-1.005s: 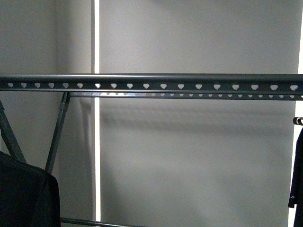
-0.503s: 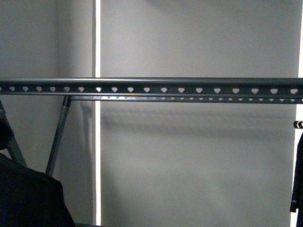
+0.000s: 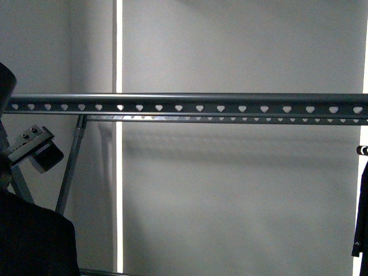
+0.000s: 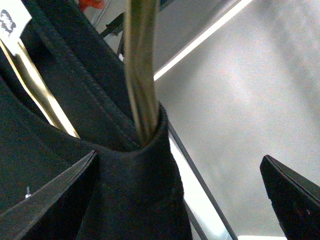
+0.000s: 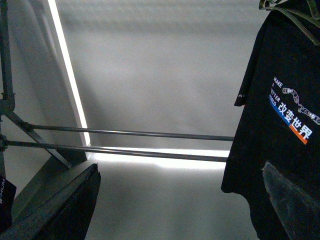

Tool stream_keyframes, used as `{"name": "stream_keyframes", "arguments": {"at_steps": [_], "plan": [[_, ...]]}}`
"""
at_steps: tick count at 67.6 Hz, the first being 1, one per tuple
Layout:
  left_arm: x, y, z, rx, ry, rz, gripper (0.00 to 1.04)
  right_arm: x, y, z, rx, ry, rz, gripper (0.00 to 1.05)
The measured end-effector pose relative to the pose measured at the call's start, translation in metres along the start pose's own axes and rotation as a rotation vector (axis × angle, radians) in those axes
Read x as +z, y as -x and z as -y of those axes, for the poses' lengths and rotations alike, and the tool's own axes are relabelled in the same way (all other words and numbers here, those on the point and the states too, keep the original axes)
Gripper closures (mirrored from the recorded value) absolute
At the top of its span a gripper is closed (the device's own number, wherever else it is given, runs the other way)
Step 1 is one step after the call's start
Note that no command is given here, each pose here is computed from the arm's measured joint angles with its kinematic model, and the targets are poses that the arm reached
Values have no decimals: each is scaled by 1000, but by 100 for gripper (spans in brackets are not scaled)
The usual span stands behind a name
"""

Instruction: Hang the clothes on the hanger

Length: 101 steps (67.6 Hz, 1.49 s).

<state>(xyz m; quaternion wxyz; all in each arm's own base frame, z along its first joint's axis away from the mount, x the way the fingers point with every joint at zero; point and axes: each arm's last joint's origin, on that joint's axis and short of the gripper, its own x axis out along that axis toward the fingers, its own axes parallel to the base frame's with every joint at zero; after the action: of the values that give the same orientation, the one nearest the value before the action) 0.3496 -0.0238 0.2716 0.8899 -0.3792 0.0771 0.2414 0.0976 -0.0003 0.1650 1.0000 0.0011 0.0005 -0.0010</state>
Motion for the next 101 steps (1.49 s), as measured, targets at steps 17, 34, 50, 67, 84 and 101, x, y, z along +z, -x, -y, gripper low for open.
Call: {"name": "stream_keyframes", "arguments": {"at_steps": [17,34,50,67,84,101], "plan": [[-5,-20,18,24,-28,43,21,0,0,0,0,0,0,7],[-5,-20,21,18,-65,44,70,0,0,0,0,0,0,7],[-12,-14,5,-31,-89,-44,100,0,0,0,0,0,0,7],[-24,35,-44,-177,-308,-264,100,0,0,0,0,0,0,7],[-27,52,-88,-354,-557,-456,100,0,0,0,0,0,0,7],[3,67,-59,-857,-915,-557,100,0,0,0,0,0,0,7]]}}
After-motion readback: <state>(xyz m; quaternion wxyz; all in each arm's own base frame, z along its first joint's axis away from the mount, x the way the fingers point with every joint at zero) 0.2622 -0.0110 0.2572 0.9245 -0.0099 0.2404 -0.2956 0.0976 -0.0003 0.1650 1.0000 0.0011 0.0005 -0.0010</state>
